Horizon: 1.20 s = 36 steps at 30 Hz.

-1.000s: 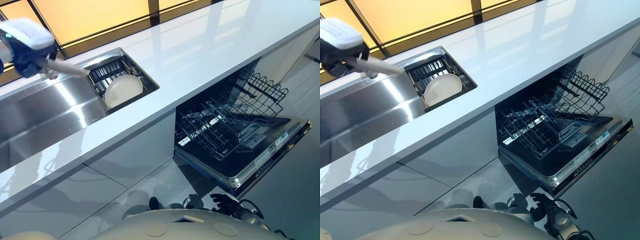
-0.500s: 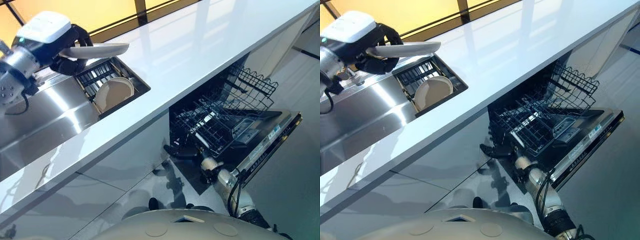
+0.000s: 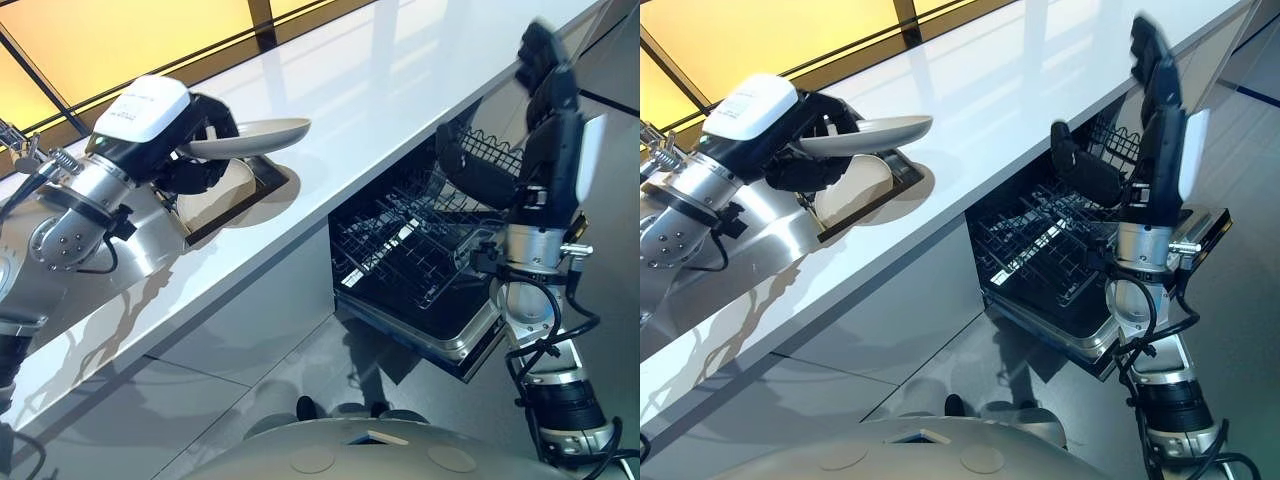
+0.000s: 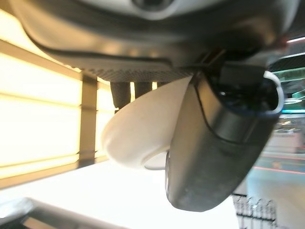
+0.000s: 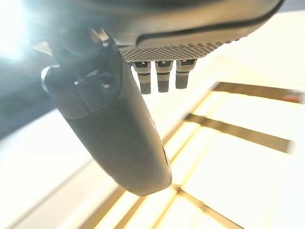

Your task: Pick up plates and place into dishwasher.

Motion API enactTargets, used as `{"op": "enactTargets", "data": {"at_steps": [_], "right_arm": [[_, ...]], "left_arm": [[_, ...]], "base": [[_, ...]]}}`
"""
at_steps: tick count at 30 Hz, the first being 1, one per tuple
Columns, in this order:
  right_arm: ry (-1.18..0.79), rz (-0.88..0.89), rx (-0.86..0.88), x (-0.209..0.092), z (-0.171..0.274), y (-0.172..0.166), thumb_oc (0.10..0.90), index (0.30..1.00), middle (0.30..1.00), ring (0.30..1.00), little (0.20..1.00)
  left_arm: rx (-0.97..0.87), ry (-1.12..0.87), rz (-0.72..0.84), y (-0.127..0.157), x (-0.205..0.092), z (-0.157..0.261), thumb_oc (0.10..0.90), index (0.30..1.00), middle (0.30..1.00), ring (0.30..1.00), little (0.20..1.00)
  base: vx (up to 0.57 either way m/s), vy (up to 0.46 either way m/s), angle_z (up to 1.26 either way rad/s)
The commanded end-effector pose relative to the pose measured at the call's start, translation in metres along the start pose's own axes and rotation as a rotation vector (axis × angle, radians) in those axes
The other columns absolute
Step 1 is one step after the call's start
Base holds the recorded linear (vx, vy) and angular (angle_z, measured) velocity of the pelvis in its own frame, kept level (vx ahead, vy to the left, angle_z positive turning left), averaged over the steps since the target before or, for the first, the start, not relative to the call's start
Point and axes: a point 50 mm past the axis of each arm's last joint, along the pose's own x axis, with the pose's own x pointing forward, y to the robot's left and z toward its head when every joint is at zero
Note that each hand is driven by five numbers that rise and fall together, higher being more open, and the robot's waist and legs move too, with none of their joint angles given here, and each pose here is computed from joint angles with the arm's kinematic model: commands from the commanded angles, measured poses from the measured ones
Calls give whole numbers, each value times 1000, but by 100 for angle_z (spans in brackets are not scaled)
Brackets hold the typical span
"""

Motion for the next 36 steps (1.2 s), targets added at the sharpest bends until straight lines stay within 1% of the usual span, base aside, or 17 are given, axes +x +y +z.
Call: {"op": "enactTargets", "data": {"at_steps": [1,6,9,11,15,19,20,21,22,25,27,28,29,30,31,34,36], "right_arm": [[-334,159,-10,34,45,5,800,900,900,900,900],[-292,440,-115,51,42,10,800,900,900,900,900],[-293,538,-171,59,44,9,800,900,900,900,900],[-301,580,-200,66,47,9,800,900,900,900,900],[-322,642,-219,71,52,11,800,900,900,900,900],[-326,679,-193,77,56,14,800,900,900,900,900],[-320,688,-176,78,56,14,712,825,825,825,812],[-319,684,-163,78,57,16,221,404,404,404,321],[-313,677,-146,79,57,17,100,300,300,300,200],[-294,637,-116,79,53,19,100,300,300,300,200],[-263,584,-107,78,48,18,100,300,300,300,200],[-256,555,-109,76,46,16,100,300,300,300,200],[-251,544,-106,75,45,15,100,300,300,300,200],[-242,519,-103,73,43,14,100,300,300,300,200],[-232,499,-106,72,41,12,100,300,300,300,200],[-192,436,-105,72,34,7,100,300,300,300,200],[-155,378,-123,69,25,3,100,300,300,300,200]], "left_arm": [[38,-142,244,64,19,21,100,300,300,300,200],[46,-241,245,71,27,40,100,300,300,300,200],[70,-275,242,73,29,47,100,300,300,300,200],[73,-296,232,75,31,51,100,300,300,300,200],[81,-322,219,76,34,57,100,300,300,300,200],[64,-351,198,75,37,62,100,300,300,300,200],[54,-359,192,74,38,63,100,300,300,300,200],[51,-371,184,72,38,65,100,300,300,300,200],[42,-379,172,69,39,67,100,300,300,300,200],[7,-390,149,63,40,69,100,300,300,300,200],[-57,-391,131,57,40,68,100,300,300,300,200],[-101,-386,114,53,38,67,421,575,575,575,521],[-121,-383,108,51,37,66,501,644,644,644,601],[-153,-376,95,47,36,65,701,815,815,815,801],[-189,-373,84,44,35,64,800,900,900,900,900],[-331,-348,79,36,33,57,800,900,900,900,900],[-402,-314,103,30,30,50,800,900,900,900,900]], "base": [[-11,-11,5],[1,-16,7],[0,0,0],[33,-26,0],[8,-6,0],[25,-13,0],[32,-20,0],[36,-21,0],[34,-19,0],[46,-16,1],[58,-14,2],[54,-14,3],[50,-17,4],[50,-18,3],[58,-20,3],[57,-17,6],[45,-15,6]]}}
